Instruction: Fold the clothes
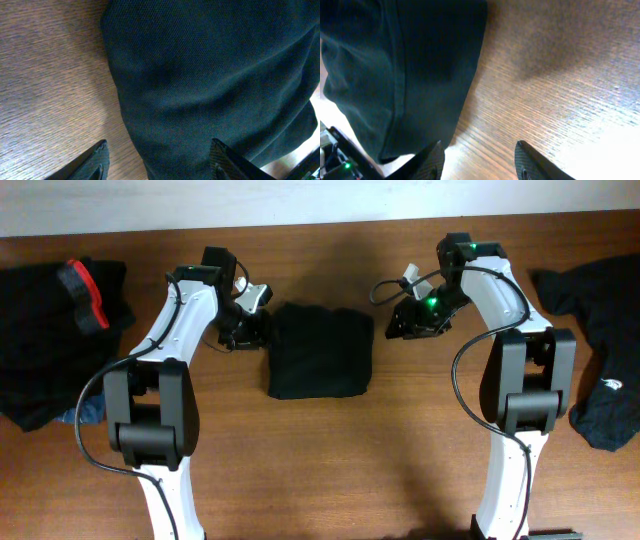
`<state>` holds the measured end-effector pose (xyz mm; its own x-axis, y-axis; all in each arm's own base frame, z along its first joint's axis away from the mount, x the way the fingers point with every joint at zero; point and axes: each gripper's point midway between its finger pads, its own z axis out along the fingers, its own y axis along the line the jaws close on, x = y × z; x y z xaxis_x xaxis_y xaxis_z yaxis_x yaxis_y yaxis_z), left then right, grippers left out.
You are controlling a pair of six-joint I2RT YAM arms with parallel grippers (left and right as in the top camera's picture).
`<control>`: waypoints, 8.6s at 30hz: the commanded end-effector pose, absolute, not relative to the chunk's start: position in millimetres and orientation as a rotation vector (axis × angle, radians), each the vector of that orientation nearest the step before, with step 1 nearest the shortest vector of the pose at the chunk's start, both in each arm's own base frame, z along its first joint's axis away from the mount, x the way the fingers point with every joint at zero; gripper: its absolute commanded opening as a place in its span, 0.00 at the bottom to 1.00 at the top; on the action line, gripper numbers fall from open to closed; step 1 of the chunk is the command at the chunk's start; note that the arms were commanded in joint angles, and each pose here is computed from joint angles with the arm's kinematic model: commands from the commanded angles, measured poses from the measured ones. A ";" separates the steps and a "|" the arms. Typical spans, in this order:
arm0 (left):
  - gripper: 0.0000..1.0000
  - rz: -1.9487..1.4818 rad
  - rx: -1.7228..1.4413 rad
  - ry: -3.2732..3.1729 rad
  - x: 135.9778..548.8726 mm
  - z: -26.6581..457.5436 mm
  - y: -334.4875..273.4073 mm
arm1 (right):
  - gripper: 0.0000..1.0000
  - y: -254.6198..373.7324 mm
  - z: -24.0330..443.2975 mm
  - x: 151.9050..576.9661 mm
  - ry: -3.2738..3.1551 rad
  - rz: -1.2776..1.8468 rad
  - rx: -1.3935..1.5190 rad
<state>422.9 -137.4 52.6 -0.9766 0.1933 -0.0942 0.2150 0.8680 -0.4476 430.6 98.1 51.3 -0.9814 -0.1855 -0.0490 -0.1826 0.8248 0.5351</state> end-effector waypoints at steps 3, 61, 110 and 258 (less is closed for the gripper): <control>0.64 -0.718 0.354 2.993 420.6 50.9 -136.2 | 0.51 95.9 61.5 432.5 -3.022 -0.837 0.317; 0.59 -1.228 0.422 2.956 400.5 13.7 -197.5 | 0.56 26.1 179.1 382.3 -3.233 -0.348 0.219; 0.01 -0.295 -0.198 2.328 548.8 282.3 105.8 | 0.61 125.2 283.2 275.7 -3.295 -0.284 0.858; 0.46 -0.474 -0.968 2.399 408.3 52.2 307.0 | 0.71 120.9 283.2 274.5 -3.296 -0.252 0.849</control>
<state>440.0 287.1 99.2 -0.6131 -0.6819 -0.3989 -0.3929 0.7013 -0.5949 271.7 120.3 277.7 -0.8461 -0.4590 -0.2709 -0.4957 0.8644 0.0837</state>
